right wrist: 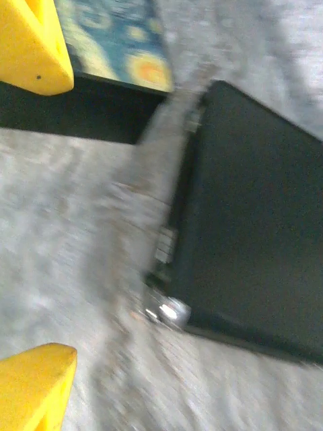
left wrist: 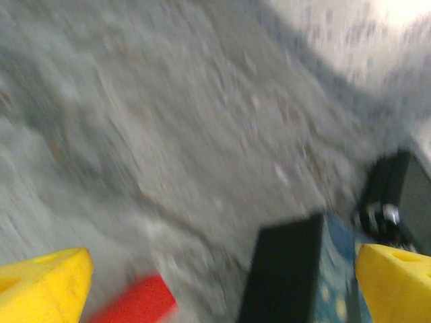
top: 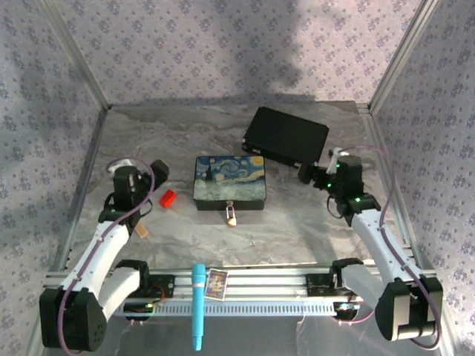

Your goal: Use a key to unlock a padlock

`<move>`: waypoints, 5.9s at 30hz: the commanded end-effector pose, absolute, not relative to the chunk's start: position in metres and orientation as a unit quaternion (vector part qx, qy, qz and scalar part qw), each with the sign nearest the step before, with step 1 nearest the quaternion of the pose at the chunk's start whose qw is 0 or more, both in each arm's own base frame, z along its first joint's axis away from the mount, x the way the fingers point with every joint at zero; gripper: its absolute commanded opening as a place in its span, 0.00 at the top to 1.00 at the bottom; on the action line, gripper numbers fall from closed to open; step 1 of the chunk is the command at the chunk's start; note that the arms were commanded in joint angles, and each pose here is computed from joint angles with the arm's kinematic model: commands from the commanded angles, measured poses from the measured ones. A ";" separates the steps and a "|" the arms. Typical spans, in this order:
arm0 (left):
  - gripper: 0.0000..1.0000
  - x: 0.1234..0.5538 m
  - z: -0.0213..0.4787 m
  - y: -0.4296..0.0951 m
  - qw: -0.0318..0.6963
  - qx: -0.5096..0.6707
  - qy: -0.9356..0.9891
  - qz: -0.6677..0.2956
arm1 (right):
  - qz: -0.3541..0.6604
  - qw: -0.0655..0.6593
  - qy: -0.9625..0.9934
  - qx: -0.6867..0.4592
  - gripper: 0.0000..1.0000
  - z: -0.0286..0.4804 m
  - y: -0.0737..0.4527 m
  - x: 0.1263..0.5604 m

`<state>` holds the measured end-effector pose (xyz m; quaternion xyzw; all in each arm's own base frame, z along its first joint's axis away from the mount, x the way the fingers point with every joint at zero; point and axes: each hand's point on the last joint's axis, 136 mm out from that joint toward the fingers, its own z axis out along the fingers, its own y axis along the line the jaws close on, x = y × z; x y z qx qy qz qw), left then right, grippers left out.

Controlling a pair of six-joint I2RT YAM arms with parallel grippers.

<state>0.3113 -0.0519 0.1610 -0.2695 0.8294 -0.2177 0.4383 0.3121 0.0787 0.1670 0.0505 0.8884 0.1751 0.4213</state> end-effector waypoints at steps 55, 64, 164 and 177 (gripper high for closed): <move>0.07 0.207 0.120 -0.178 0.290 -0.211 0.885 -0.296 | 0.061 0.160 0.979 -0.112 1.00 0.002 0.265 0.131; 0.38 0.205 0.131 -0.210 0.277 -0.157 0.874 -0.367 | 0.155 0.187 0.953 -0.182 1.00 0.039 0.269 0.145; 1.00 0.217 0.241 -0.237 0.319 -0.187 0.718 -0.590 | 0.656 0.259 0.696 -0.135 1.00 0.226 0.349 0.198; 0.08 0.224 0.184 -0.189 0.351 -0.207 0.834 -0.371 | 0.491 0.290 0.820 -0.056 1.00 0.157 0.299 0.224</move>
